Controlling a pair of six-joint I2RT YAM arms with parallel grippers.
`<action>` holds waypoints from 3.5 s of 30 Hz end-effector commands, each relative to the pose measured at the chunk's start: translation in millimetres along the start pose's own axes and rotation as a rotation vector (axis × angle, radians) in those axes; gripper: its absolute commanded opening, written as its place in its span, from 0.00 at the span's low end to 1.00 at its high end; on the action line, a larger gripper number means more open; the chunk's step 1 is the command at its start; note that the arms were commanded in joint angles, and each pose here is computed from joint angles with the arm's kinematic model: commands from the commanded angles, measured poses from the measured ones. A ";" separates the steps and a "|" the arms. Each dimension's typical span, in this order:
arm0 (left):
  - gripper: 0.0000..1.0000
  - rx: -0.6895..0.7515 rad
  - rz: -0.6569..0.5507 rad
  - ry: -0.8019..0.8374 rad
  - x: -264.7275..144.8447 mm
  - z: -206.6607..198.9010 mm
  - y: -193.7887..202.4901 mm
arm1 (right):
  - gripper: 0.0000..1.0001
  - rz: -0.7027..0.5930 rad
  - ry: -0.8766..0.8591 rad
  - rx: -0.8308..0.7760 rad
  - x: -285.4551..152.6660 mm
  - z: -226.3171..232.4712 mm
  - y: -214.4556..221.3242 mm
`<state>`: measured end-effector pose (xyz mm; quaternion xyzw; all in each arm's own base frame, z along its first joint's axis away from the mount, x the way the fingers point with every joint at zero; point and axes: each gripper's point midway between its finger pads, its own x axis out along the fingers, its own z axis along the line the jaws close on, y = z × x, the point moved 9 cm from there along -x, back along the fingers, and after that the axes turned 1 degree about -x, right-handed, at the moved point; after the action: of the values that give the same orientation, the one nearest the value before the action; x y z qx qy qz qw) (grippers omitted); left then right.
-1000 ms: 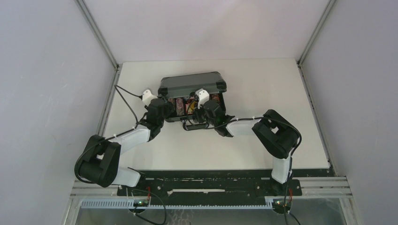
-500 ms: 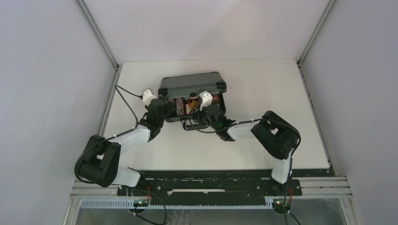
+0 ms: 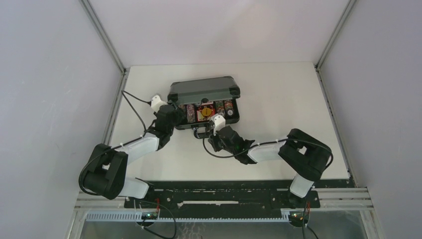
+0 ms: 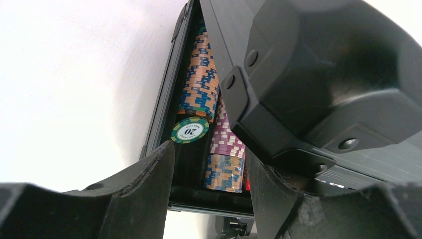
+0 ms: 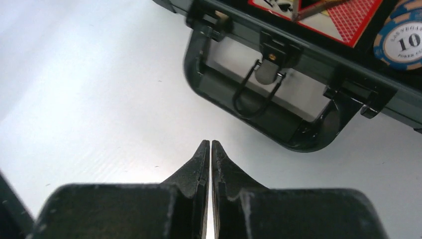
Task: Pack up texas hold em set
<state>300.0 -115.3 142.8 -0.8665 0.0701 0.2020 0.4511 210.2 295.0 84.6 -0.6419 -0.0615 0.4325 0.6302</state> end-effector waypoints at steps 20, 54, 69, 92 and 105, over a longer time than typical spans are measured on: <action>0.59 0.067 -0.013 0.212 -124.4 0.6 34.5 | 0.09 -0.337 -0.003 0.021 -39.7 -35.0 -149.0; 0.61 0.189 -0.058 0.702 -31.8 -154.9 -94.8 | 0.00 -0.030 -0.035 0.232 56.0 -63.5 -66.8; 0.59 -0.001 0.607 0.350 35.2 -42.3 79.6 | 0.00 -0.244 0.244 0.324 -13.9 -66.1 -53.6; 0.61 -0.030 0.699 0.213 6.0 8.0 109.3 | 0.00 -0.056 0.038 0.294 3.0 -1.2 7.0; 0.62 -0.035 0.713 0.171 0.6 22.8 116.4 | 0.00 -0.084 -0.039 0.349 21.8 -17.0 0.2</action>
<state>329.0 -191.6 145.9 -0.8831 0.3218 0.0071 0.3414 222.1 286.2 53.8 -0.5345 0.0134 0.4273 0.7291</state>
